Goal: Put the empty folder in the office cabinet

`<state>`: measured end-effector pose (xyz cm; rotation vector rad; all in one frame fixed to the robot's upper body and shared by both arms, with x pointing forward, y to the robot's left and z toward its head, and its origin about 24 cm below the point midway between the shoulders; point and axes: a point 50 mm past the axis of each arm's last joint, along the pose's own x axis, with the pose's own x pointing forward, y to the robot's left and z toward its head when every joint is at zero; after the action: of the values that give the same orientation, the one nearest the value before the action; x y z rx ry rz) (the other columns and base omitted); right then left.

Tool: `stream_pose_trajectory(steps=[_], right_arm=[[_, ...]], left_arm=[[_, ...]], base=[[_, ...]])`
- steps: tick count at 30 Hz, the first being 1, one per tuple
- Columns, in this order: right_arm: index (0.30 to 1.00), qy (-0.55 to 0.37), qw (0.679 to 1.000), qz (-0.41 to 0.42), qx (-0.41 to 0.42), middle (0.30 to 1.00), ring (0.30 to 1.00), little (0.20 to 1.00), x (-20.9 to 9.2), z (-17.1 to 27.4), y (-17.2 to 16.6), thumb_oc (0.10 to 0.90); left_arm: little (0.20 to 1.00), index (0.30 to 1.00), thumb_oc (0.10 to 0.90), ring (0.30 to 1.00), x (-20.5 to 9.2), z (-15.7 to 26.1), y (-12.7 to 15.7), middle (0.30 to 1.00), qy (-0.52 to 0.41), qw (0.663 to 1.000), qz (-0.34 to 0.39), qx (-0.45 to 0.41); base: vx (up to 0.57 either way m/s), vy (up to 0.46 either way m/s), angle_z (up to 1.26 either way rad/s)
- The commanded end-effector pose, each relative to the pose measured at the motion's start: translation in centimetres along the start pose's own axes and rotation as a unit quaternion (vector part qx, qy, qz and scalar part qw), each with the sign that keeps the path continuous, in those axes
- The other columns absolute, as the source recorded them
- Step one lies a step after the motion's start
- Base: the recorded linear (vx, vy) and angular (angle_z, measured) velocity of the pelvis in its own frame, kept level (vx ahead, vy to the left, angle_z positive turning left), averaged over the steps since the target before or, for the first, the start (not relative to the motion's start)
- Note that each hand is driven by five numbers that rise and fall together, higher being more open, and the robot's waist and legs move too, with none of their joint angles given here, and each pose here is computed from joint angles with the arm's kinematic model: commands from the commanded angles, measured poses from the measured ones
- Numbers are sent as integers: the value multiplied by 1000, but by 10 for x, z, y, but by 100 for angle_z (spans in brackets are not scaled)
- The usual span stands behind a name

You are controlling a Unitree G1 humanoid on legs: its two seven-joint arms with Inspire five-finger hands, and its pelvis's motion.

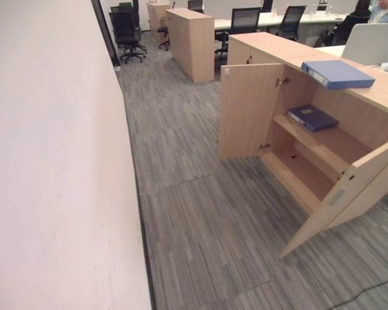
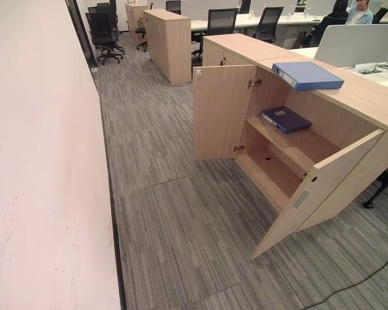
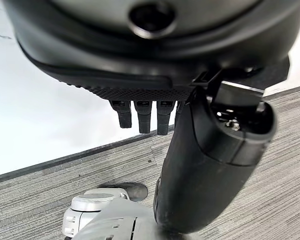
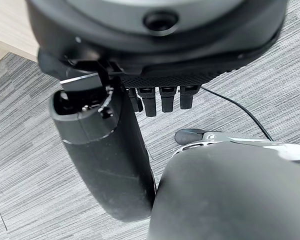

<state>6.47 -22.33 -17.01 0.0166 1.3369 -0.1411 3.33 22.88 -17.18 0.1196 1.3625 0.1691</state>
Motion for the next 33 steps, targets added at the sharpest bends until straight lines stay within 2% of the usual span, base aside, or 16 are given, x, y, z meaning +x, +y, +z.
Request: stream_pose_trajectory(steps=[1,17,25,28,33], right_arm=[[900,33,998,-13,-61,900,900,900,-1,-7,-8,800],[900,15,997,-35,-61,900,900,900,-1,12,-18,800],[900,12,997,-41,-57,900,900,900,-2,12,-24,800],[900,30,997,-31,-67,900,900,900,-2,1,-20,800],[900,50,995,-13,-80,900,900,900,-2,-11,-12,800]], left_arm=[[900,900,800,900,1,5,-5,900,8,1000,-4,21],[900,900,800,900,3,31,-1,900,-33,999,12,-25],[900,900,800,900,1,7,5,900,4,998,25,-56],[900,900,800,900,-2,-16,6,900,39,997,28,-64],[900,900,800,900,-3,-24,15,900,46,996,37,-61]], base=[[0,0,0],[-21,-85,10],[283,109,9],[300,134,-43],[417,253,-26]])
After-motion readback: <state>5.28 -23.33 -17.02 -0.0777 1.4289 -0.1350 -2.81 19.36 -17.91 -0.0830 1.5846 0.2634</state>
